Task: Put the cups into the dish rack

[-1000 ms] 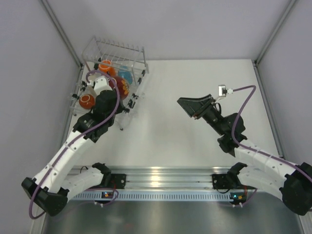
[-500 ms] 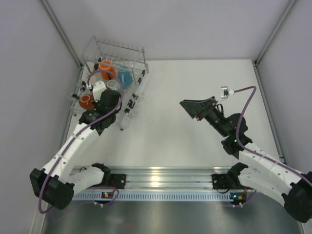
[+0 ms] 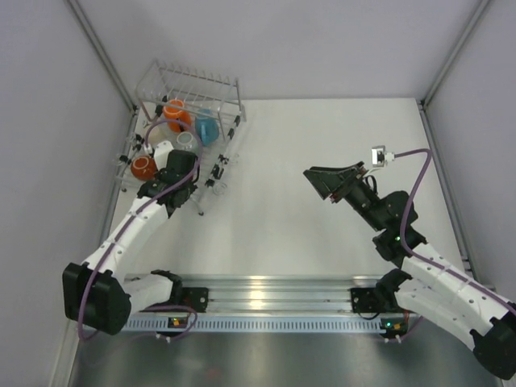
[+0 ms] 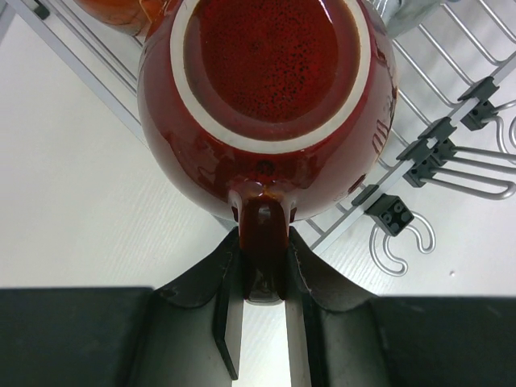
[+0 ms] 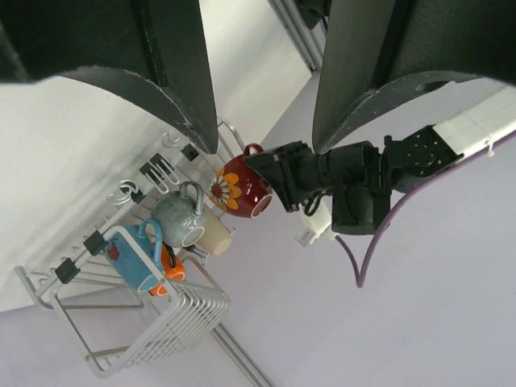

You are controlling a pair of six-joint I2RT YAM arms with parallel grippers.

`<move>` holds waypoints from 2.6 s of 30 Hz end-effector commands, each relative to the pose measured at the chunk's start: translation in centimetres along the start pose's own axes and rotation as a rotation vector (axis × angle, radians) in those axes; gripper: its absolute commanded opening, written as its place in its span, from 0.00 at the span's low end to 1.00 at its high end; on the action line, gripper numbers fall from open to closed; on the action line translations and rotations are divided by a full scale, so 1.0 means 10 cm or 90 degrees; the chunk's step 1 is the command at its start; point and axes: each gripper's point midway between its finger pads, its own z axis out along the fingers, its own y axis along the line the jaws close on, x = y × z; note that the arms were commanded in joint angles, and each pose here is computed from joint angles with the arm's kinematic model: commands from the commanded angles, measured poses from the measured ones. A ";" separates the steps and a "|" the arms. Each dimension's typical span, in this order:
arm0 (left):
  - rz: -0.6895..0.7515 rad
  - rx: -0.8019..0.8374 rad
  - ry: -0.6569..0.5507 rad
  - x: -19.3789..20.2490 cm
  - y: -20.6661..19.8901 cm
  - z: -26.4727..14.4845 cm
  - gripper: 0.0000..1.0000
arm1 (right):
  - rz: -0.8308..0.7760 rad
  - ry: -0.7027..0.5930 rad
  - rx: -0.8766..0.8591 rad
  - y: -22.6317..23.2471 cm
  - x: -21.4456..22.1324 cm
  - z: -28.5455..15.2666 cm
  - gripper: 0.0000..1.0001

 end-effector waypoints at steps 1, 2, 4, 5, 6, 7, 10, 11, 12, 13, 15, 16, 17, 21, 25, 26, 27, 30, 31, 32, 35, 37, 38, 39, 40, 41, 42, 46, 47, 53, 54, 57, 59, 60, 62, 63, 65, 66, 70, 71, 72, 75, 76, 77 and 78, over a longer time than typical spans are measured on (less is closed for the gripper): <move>-0.078 0.024 -0.076 -0.31 -0.15 0.07 0.00 | -0.029 -0.031 0.002 0.04 -0.18 0.01 0.51; -0.080 0.024 -0.078 -0.31 -0.15 0.09 0.00 | -0.029 -0.029 0.001 0.04 -0.17 0.01 0.51; -0.084 0.025 -0.074 -0.29 -0.16 0.13 0.00 | -0.031 -0.028 0.003 0.03 -0.17 0.02 0.51; -0.092 0.020 -0.075 -0.31 -0.14 0.15 0.00 | -0.031 -0.027 0.003 0.03 -0.17 0.02 0.51; -0.096 0.017 -0.074 -0.31 -0.13 0.17 0.00 | -0.031 -0.026 0.003 0.03 -0.16 0.02 0.51; -0.100 0.017 -0.069 -0.28 -0.13 0.20 0.00 | -0.031 -0.025 0.004 0.02 -0.15 0.02 0.51; -0.114 0.017 -0.061 -0.26 -0.13 0.27 0.00 | -0.032 -0.024 0.007 0.00 -0.14 0.03 0.51; -0.118 0.016 -0.054 -0.22 -0.12 0.30 0.00 | -0.032 -0.025 0.007 0.00 -0.14 0.03 0.51; -0.120 0.019 -0.053 -0.22 -0.13 0.31 0.00 | -0.032 -0.024 0.006 0.01 -0.14 0.02 0.51; -0.120 0.018 -0.052 -0.20 -0.12 0.33 0.00 | -0.035 -0.025 0.007 0.00 -0.15 0.02 0.51; -0.119 0.019 -0.049 -0.18 -0.13 0.34 0.00 | -0.038 -0.024 0.010 0.00 -0.15 0.02 0.51; -0.121 0.016 -0.050 -0.18 -0.12 0.35 0.00 | -0.042 -0.025 0.011 0.00 -0.15 0.01 0.51; -0.122 0.018 -0.051 -0.19 -0.13 0.35 0.00 | -0.043 -0.025 0.015 -0.02 -0.15 0.01 0.51; -0.128 0.018 -0.048 -0.18 -0.14 0.37 0.00 | -0.046 -0.028 0.017 -0.02 -0.16 0.01 0.51; -0.131 0.020 -0.039 -0.15 -0.17 0.40 0.00 | -0.045 -0.025 0.017 -0.03 -0.15 0.02 0.51; -0.132 0.020 -0.037 -0.14 -0.17 0.40 0.00 | -0.045 -0.024 0.018 -0.04 -0.14 0.02 0.51; -0.133 0.019 -0.035 -0.13 -0.17 0.41 0.00 | -0.043 -0.025 0.017 -0.03 -0.14 0.02 0.51; -0.146 0.015 -0.035 -0.10 -0.16 0.43 0.00 | -0.044 -0.027 0.016 -0.03 -0.15 0.03 0.51; -0.144 0.015 -0.033 -0.09 -0.16 0.43 0.00 | -0.048 -0.026 0.017 -0.03 -0.16 0.03 0.51; -0.141 0.013 -0.030 -0.08 -0.16 0.45 0.00 | -0.049 -0.026 0.015 -0.01 -0.16 0.03 0.51; -0.136 0.008 -0.023 -0.05 -0.17 0.48 0.00 | -0.056 -0.026 0.016 0.00 -0.19 0.02 0.51; -0.139 0.009 -0.018 -0.03 -0.18 0.50 0.00 | -0.059 -0.030 0.017 0.01 -0.21 0.02 0.51; -0.139 0.012 -0.014 -0.02 -0.19 0.50 0.00 | -0.059 -0.028 0.017 0.01 -0.20 0.02 0.51; -0.137 0.011 -0.009 0.00 -0.20 0.52 0.01 | -0.060 -0.030 0.018 0.00 -0.21 0.02 0.51; -0.136 0.012 -0.008 0.00 -0.21 0.53 0.03 | -0.060 -0.030 0.018 0.01 -0.21 0.02 0.51; -0.135 0.009 -0.006 0.01 -0.21 0.54 0.06 | -0.061 -0.029 0.018 0.01 -0.21 0.02 0.51; -0.132 0.007 -0.003 0.03 -0.20 0.55 0.12 | -0.061 -0.029 0.018 0.01 -0.21 0.02 0.51; -0.129 0.012 0.004 0.04 -0.23 0.56 0.24 | -0.060 -0.028 0.016 0.02 -0.21 0.02 0.51; -0.130 0.013 0.003 0.04 -0.24 0.56 0.26 | -0.062 -0.028 0.016 0.02 -0.21 0.02 0.51; -0.137 0.010 -0.004 0.03 -0.21 0.54 0.38 | -0.059 -0.021 0.028 -0.02 -0.18 0.01 0.51; -0.137 0.012 -0.002 0.03 -0.21 0.53 0.39 | -0.058 -0.023 0.029 -0.02 -0.19 0.00 0.51; -0.139 0.019 0.002 0.04 -0.23 0.52 0.46 | -0.058 -0.022 0.031 -0.03 -0.19 0.00 0.51; -0.140 0.020 0.002 0.04 -0.23 0.51 0.47 | -0.058 -0.022 0.033 -0.03 -0.19 -0.01 0.51; -0.141 0.022 0.003 0.04 -0.23 0.51 0.48 | -0.059 -0.021 0.033 -0.03 -0.19 -0.01 0.51; -0.143 0.029 -0.002 0.01 -0.24 0.47 0.49 | -0.059 -0.017 0.039 -0.05 -0.17 -0.01 0.51; -0.151 0.036 -0.010 -0.04 -0.24 0.43 0.52 | -0.061 -0.018 0.038 -0.04 -0.19 -0.01 0.51; -0.158 0.052 -0.028 -0.15 -0.26 0.33 0.62 | -0.063 0.001 0.056 -0.10 -0.13 0.00 0.51; -0.159 0.059 -0.039 -0.24 -0.27 0.28 0.69 | -0.065 0.006 0.060 -0.09 -0.14 0.00 0.52; -0.151 0.066 -0.068 -0.48 -0.24 0.07 0.90 | -0.076 0.039 0.086 -0.16 -0.07 0.00 0.64; -0.151 0.077 -0.079 -0.55 -0.25 0.02 0.98 | -0.084 0.046 0.091 -0.17 -0.07 0.00 0.75; -0.144 0.096 -0.081 -0.59 -0.29 -0.04 0.98 | -0.086 0.055 0.101 -0.18 -0.07 0.00 0.84; -0.145 0.174 -0.102 -0.80 -0.43 -0.32 0.98 | -0.094 0.083 0.164 -0.28 -0.10 -0.03 0.99; -0.152 0.205 -0.119 -0.92 -0.47 -0.47 0.98 | -0.096 0.095 0.188 -0.33 -0.09 -0.02 0.99; -0.149 0.236 -0.123 -0.97 -0.53 -0.56 0.98 | -0.106 0.106 0.208 -0.37 -0.10 -0.03 0.99; -0.128 0.267 -0.133 -1.02 -0.59 -0.65 0.98 | -0.114 0.092 0.233 -0.35 -0.23 -0.02 0.99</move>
